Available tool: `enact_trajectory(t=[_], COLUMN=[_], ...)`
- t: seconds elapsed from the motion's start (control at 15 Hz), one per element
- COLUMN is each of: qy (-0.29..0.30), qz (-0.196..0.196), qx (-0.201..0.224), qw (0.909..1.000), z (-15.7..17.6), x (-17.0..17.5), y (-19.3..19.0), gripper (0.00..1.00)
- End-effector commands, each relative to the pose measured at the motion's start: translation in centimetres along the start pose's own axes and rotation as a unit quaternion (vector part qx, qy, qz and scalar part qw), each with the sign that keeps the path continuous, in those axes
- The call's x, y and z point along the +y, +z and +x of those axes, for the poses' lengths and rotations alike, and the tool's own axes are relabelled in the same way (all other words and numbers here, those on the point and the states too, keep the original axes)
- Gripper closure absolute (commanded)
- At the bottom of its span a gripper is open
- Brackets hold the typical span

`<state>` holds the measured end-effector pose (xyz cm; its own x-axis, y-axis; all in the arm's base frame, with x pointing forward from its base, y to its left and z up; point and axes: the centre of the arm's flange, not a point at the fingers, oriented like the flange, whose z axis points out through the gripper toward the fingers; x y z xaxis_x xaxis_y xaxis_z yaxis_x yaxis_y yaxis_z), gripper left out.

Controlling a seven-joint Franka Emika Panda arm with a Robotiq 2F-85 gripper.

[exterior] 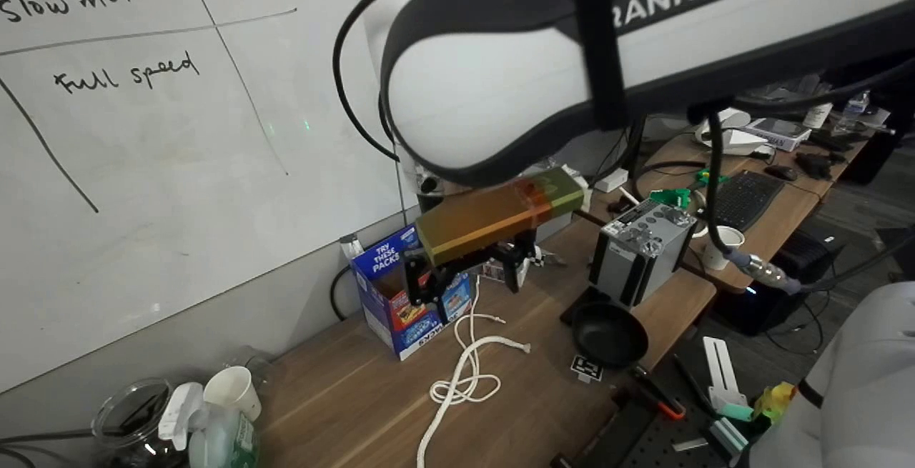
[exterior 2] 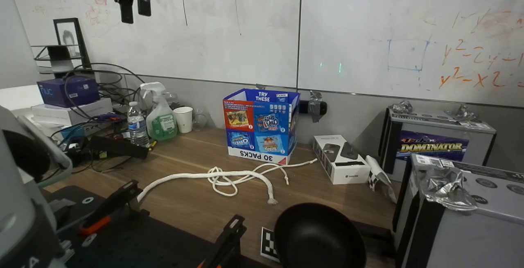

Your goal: Pick up the ropes from the table and put them in the box

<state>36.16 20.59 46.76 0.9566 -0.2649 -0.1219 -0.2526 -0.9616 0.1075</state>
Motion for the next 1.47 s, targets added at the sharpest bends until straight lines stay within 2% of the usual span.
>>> enact_trajectory(t=[0.0,0.13,0.4,0.8,1.07,1.4], qy=[0.036,0.06,0.101,0.16,0.18,0.194], qz=[0.049,0.073,0.096,0.109,0.107,0.085], qx=[0.005,0.0,0.001,0.01,0.007,0.008], qw=[0.9981,0.9955,0.9903,0.981,0.9779,0.9774], z=[1.6,2.9,5.5,9.1,11.0,14.2], x=[-1.7,-2.3,-3.3,-5.1,-5.8,-6.5], y=[4.4,6.6,11.1,18.4,23.6,29.0], gripper=[0.0,0.0,0.0,0.0,0.0,0.0])
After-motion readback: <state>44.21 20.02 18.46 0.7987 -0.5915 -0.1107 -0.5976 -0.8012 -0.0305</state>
